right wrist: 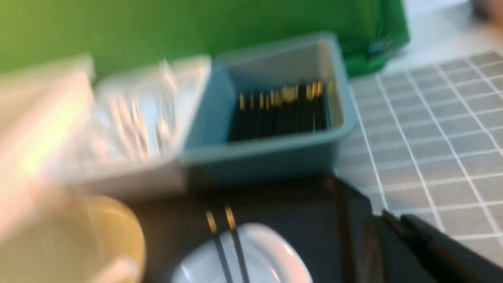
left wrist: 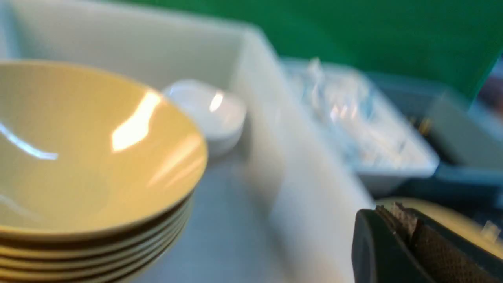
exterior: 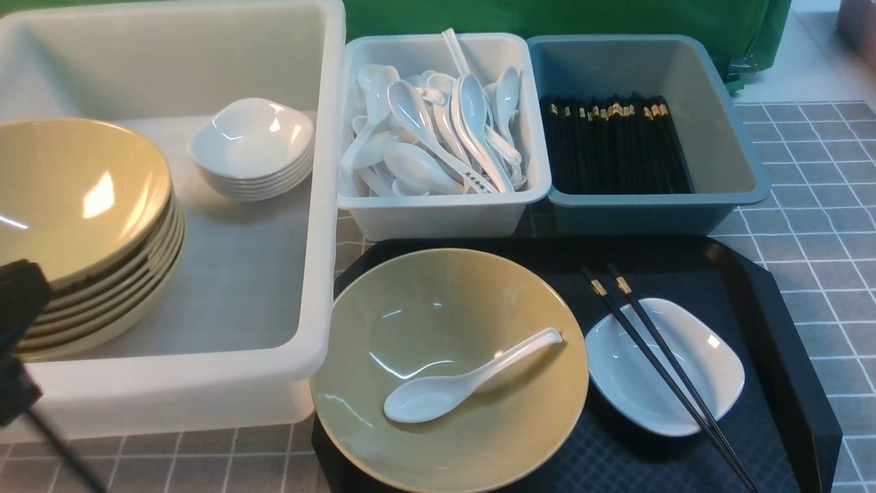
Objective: On grey table put chopsticks spoon bowls plates into blue grey white boxes.
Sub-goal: 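Move the grippers toward the tableware on the black tray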
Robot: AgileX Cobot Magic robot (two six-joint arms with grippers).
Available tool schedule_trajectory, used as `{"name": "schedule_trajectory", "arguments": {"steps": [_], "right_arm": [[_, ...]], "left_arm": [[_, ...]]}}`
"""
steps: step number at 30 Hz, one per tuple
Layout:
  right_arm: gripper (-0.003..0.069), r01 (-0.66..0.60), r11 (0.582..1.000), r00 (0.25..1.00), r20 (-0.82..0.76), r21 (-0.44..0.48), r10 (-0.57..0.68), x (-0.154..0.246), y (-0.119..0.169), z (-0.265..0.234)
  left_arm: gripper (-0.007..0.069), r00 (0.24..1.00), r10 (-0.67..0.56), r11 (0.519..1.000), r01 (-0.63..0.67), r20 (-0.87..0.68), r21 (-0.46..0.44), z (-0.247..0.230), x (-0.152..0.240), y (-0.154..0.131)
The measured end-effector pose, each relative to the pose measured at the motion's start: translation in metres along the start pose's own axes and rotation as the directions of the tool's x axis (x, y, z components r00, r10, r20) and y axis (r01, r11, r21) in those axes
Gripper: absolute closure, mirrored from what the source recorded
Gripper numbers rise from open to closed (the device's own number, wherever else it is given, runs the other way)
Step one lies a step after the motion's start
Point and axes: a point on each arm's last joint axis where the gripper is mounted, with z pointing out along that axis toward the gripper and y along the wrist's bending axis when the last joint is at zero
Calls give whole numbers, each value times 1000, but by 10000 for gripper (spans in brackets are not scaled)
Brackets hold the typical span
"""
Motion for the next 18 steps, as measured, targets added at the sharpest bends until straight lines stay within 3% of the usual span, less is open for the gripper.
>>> {"name": "schedule_trajectory", "arguments": {"steps": [5,7,9,10,12,14,16,18], "right_arm": [[626,263,965,910,-330,-9,-251,-31,12,24],[626,323,946,847,-436,-30,-303,-33,13,34],[624,391,917,711,-606,-80,-356,-28,13,52],[624,393,916,703,-616,-82,-357,-28,13,54],[624,397,912,642,-677,-108,-359,-21,15,66],[624,379,914,603,-711,-145,-362,-14,21,81],[624,375,913,589,-719,-162,-369,-12,23,86],[620,374,906,555,-734,-201,-392,-11,31,98]], "left_arm": [[636,956,114,993,-118,-270,2,24,-20,4],[636,935,142,990,-136,-323,42,32,-23,0],[636,888,236,970,-188,-396,156,46,-24,-13],[636,879,249,966,-195,-406,168,48,-24,-14],[636,837,340,934,-246,-429,261,55,-25,-28],[636,748,483,861,-313,-455,401,67,-28,-53],[636,722,517,841,-328,-460,430,71,-29,-62],[636,653,600,784,-366,-462,501,82,-32,-81]]}}
